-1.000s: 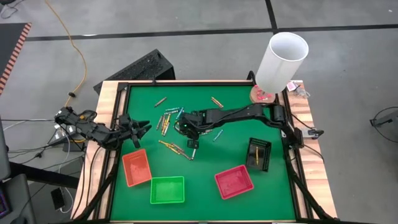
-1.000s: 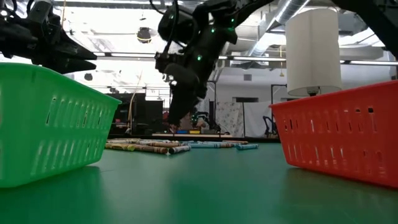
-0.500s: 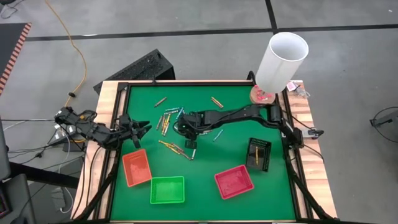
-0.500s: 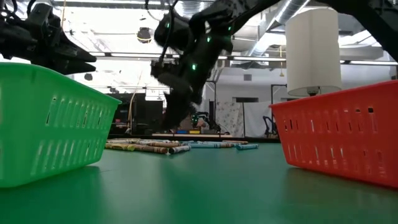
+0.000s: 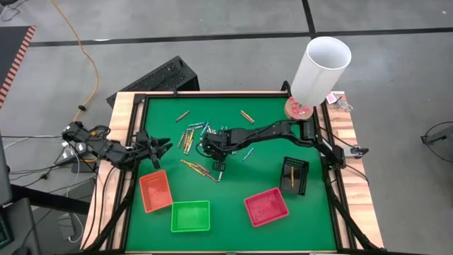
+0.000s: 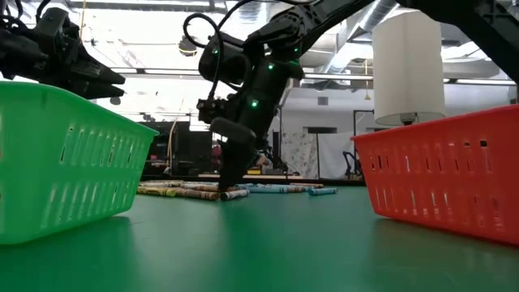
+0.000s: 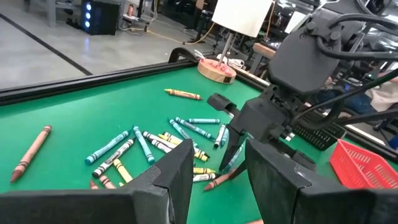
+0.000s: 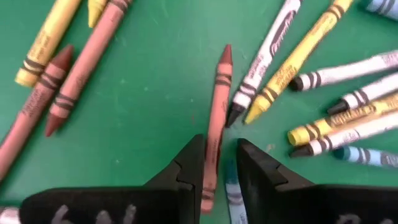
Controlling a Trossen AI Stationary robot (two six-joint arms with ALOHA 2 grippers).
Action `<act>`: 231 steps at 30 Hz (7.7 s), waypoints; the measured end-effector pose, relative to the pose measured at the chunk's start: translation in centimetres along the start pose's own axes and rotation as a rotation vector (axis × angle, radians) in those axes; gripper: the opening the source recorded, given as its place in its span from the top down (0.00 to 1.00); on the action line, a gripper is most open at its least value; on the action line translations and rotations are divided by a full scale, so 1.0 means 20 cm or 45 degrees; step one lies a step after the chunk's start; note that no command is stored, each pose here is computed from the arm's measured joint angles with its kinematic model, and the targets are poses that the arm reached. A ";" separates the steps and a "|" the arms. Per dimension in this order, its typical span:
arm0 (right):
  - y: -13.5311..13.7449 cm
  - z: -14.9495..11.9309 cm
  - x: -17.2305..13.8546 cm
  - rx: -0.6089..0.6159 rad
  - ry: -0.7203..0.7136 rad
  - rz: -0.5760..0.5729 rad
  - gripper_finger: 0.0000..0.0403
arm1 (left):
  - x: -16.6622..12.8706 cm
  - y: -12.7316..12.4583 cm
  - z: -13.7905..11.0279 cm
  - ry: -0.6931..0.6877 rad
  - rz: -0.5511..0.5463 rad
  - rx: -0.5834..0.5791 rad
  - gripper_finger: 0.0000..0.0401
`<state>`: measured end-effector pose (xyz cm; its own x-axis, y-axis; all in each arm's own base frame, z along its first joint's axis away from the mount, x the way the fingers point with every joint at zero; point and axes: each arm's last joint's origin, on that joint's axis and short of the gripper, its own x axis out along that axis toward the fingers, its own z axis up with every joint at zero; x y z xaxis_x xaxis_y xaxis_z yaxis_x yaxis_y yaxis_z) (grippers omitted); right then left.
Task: Sort crayons
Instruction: Put the brown crayon into the orange bin
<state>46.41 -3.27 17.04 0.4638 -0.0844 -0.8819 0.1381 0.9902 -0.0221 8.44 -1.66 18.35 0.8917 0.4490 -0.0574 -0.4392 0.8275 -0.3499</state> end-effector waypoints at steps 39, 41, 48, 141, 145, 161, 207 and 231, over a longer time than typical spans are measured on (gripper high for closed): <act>0.14 0.27 -0.21 0.023 -0.251 -0.037 1.00 | 0.00 0.00 0.00 0.004 0.005 -0.013 0.66; 0.17 0.28 -0.24 0.010 -0.267 -0.026 1.00 | 0.00 0.00 0.00 -0.006 0.026 -0.012 0.66; 0.22 0.33 -0.25 -0.037 -0.421 0.093 1.00 | 0.00 0.01 0.00 -0.024 0.054 -0.020 0.66; 0.55 0.54 0.25 -0.352 -1.071 0.730 1.00 | -0.02 0.00 0.14 -0.253 0.262 0.170 0.66; 0.54 0.54 0.26 -0.346 -1.053 0.726 1.00 | -0.02 0.00 0.14 -0.253 0.262 0.170 0.66; 0.54 0.54 0.26 -0.354 -1.055 0.712 0.87 | -0.02 0.00 0.14 -0.253 0.261 0.171 0.66; 0.24 0.35 -0.01 0.170 -0.055 0.069 0.84 | -0.02 0.00 0.13 -0.233 0.264 0.185 0.66; 0.27 0.32 0.05 0.176 -0.023 0.060 0.84 | -0.02 0.01 0.11 -0.210 0.269 0.191 0.66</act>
<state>53.15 1.30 19.08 0.4879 -0.0414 -0.8719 0.2345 0.9684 0.0853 7.88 -0.96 20.35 0.7544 0.6550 0.0426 -0.6353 0.7449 -0.2035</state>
